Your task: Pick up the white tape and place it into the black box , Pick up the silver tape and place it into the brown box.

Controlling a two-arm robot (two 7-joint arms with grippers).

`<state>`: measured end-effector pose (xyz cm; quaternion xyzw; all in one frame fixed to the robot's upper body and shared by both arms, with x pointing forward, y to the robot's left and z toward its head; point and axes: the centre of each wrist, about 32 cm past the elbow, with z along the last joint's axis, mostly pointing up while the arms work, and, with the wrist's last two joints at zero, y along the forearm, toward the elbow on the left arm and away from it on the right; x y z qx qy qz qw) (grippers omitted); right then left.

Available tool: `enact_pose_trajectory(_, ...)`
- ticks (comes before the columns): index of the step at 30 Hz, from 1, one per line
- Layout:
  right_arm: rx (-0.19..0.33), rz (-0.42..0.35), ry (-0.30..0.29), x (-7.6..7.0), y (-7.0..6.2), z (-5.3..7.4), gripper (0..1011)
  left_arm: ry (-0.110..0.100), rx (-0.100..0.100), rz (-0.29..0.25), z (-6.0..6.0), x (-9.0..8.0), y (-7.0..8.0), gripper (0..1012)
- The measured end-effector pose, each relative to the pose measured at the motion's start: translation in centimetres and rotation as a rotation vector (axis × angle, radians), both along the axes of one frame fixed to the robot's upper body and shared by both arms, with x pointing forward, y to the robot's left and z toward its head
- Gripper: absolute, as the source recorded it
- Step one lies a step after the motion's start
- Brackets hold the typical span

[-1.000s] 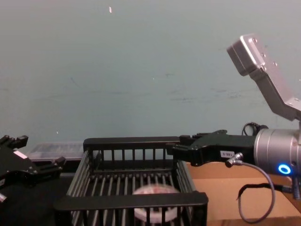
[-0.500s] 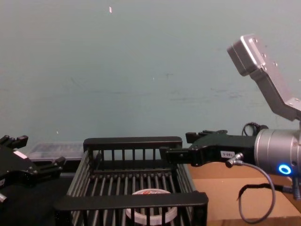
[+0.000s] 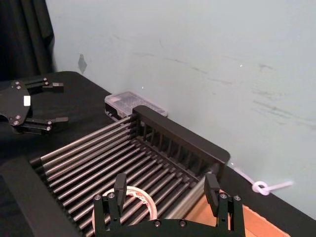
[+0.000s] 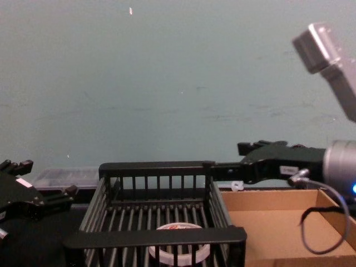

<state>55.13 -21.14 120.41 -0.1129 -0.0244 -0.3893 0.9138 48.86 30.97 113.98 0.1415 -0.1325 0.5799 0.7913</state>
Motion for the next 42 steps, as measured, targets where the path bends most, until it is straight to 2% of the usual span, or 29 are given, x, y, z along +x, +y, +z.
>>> enact_pose_trajectory(6, -0.002, -0.002, -0.003, -1.7, -2.0, 0.9, 1000, 0.000, 0.000, 0.000, 0.0, 0.0, 0.0, 1001)
enact_pose_trajectory(9, -0.017, 0.000, 0.005, -3.0, -3.5, 1.2, 1002, 0.000, 0.000, 0.000, 0.0, 0.0, 0.0, 1001)
enact_pose_trajectory(10, -0.017, 0.000, 0.005, -3.0, -3.5, 1.2, 1002, 0.000, 0.000, 0.000, 0.0, 0.0, 0.0, 1001)
enact_pose_trajectory(13, -0.036, 0.003, 0.018, -4.6, -5.0, 1.3, 1002, 0.000, 0.000, 0.000, 0.0, 0.0, 0.0, 1001)
enact_pose_trajectory(19, -0.058, 0.011, 0.039, -6.8, -6.7, 1.6, 1002, 0.000, 0.000, 0.000, 0.0, 0.0, 0.0, 1001)
enact_pose_trajectory(22, -0.067, 0.019, 0.068, -8.2, -7.4, 1.6, 1000, 0.000, 0.000, 0.000, 0.0, 0.0, 0.0, 1002)
enact_pose_trajectory(26, -0.076, 0.029, 0.094, -9.2, -7.6, 1.5, 1002, 0.000, 0.000, 0.000, 0.0, 0.0, 0.0, 1001)
enact_pose_trajectory(30, -0.094, 0.046, 0.145, -10.2, -7.7, 0.9, 1002, 0.000, 0.000, 0.000, 0.0, 0.0, 0.0, 1002)
enact_pose_trajectory(36, -0.119, 0.069, 0.222, -10.8, -7.3, -0.1, 1002, 0.000, 0.000, 0.000, 0.0, 0.0, 0.0, 1001)
enact_pose_trajectory(42, -0.141, 0.087, 0.275, -10.9, -6.9, -1.0, 1002, 0.000, 0.000, 0.000, 0.0, 0.0, 0.0, 1001)
